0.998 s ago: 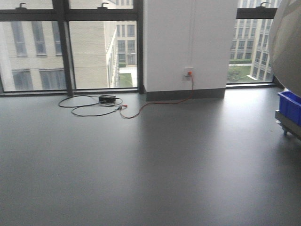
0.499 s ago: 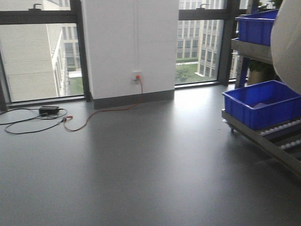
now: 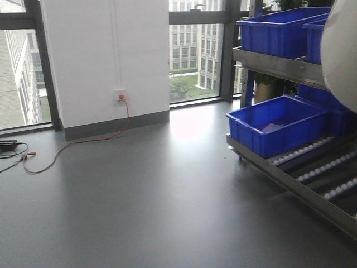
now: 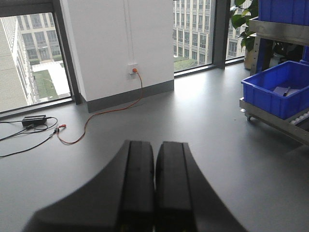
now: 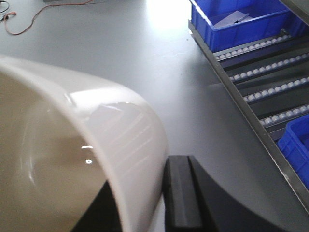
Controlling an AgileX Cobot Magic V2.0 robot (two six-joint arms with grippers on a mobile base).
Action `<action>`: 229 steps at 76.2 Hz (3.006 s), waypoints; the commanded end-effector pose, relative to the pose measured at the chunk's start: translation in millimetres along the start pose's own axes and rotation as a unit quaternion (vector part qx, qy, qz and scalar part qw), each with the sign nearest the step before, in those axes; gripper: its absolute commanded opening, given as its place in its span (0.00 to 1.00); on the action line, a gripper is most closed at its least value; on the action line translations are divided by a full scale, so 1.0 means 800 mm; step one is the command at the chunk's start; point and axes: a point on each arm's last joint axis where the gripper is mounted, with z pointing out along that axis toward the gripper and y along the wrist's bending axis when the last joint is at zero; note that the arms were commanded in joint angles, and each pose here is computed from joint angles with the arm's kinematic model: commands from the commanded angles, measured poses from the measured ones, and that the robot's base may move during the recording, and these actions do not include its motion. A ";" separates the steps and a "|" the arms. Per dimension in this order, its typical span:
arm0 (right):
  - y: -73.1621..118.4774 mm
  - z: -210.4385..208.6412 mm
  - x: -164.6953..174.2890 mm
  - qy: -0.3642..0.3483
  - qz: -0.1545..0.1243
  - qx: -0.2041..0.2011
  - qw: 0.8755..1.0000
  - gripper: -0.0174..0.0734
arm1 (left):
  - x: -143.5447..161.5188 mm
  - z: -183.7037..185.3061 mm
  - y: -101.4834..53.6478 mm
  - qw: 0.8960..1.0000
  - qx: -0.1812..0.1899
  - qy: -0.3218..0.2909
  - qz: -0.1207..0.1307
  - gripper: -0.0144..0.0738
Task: Move white bin to right shelf second layer
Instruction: 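Drive up to the shelf rack carrying the bin in the right gripper, then stop at the shelf and hold the white bin above the rollers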
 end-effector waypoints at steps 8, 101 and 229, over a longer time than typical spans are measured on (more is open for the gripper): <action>0.000 -0.006 -0.022 -0.060 0.001 0.000 0.998 0.25 | 0.005 0.001 -0.001 0.999 0.001 -0.032 -0.001 0.26; 0.000 -0.006 -0.022 -0.060 0.001 0.000 0.998 0.25 | 0.005 0.001 -0.001 0.999 0.001 -0.032 -0.001 0.26; 0.000 -0.006 -0.022 -0.060 0.001 0.000 0.998 0.25 | 0.005 0.001 -0.001 0.999 0.001 -0.032 -0.001 0.26</action>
